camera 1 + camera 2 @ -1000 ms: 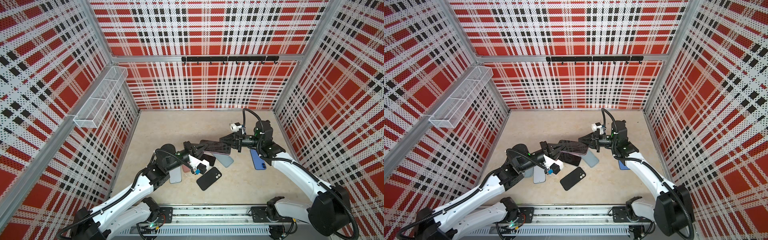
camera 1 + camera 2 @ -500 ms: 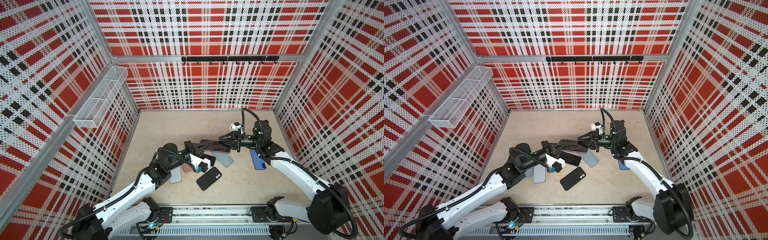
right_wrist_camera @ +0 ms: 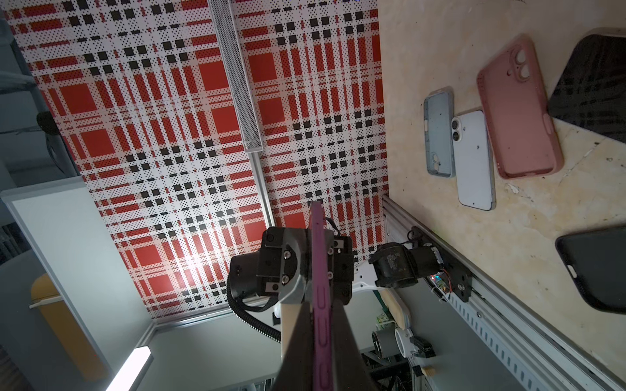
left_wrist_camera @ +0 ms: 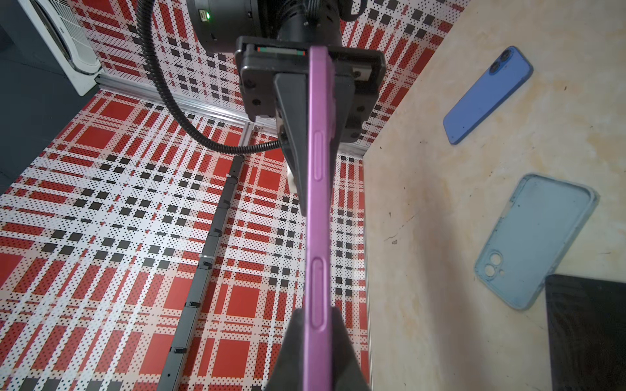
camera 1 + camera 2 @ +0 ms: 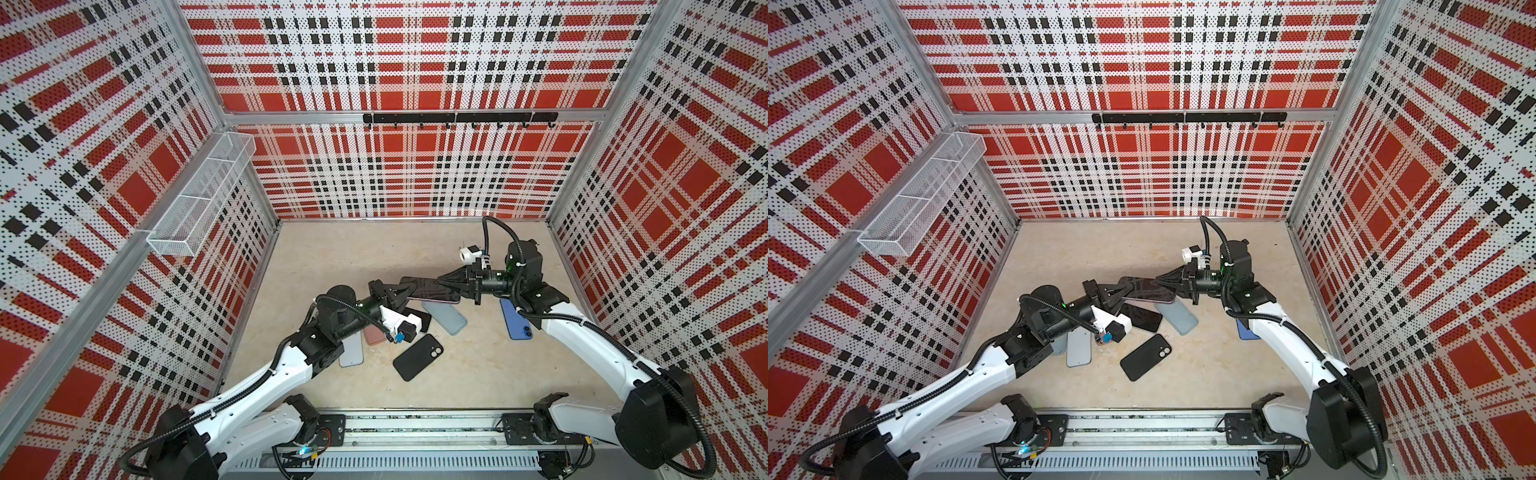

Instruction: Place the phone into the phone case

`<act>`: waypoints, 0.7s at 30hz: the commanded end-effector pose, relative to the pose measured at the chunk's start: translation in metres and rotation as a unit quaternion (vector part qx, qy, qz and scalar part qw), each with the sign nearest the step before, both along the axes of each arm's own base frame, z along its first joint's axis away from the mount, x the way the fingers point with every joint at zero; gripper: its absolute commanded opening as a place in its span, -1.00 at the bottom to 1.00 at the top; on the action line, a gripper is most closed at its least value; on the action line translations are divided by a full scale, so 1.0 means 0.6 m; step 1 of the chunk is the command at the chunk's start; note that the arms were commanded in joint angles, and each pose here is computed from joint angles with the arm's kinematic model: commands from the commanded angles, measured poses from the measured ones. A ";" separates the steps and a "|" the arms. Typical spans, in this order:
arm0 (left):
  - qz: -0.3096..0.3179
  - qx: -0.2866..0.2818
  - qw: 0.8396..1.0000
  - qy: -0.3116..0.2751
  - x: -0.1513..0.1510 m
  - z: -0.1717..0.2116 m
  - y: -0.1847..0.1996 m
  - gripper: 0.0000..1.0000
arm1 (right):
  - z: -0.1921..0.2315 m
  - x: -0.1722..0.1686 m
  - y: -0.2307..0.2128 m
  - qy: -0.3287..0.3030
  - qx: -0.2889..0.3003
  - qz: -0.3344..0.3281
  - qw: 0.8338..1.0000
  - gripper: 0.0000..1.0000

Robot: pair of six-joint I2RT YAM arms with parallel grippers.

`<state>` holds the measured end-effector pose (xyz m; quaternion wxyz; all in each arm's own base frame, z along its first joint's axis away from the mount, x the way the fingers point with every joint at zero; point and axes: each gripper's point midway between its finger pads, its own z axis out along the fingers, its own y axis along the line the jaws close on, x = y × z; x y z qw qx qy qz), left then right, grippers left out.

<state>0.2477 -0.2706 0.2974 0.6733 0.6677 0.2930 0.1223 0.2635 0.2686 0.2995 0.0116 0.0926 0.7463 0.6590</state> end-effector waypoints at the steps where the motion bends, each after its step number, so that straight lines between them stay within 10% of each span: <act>1: 0.031 0.043 0.997 -0.047 0.021 -0.003 0.010 -1.00 | 0.059 -0.019 0.003 -0.068 0.034 0.019 0.997 -1.00; 21: 0.082 -0.023 0.996 -0.002 0.023 0.010 0.041 0.07 | 0.117 0.093 -0.074 -0.122 0.048 -0.142 0.981 -1.00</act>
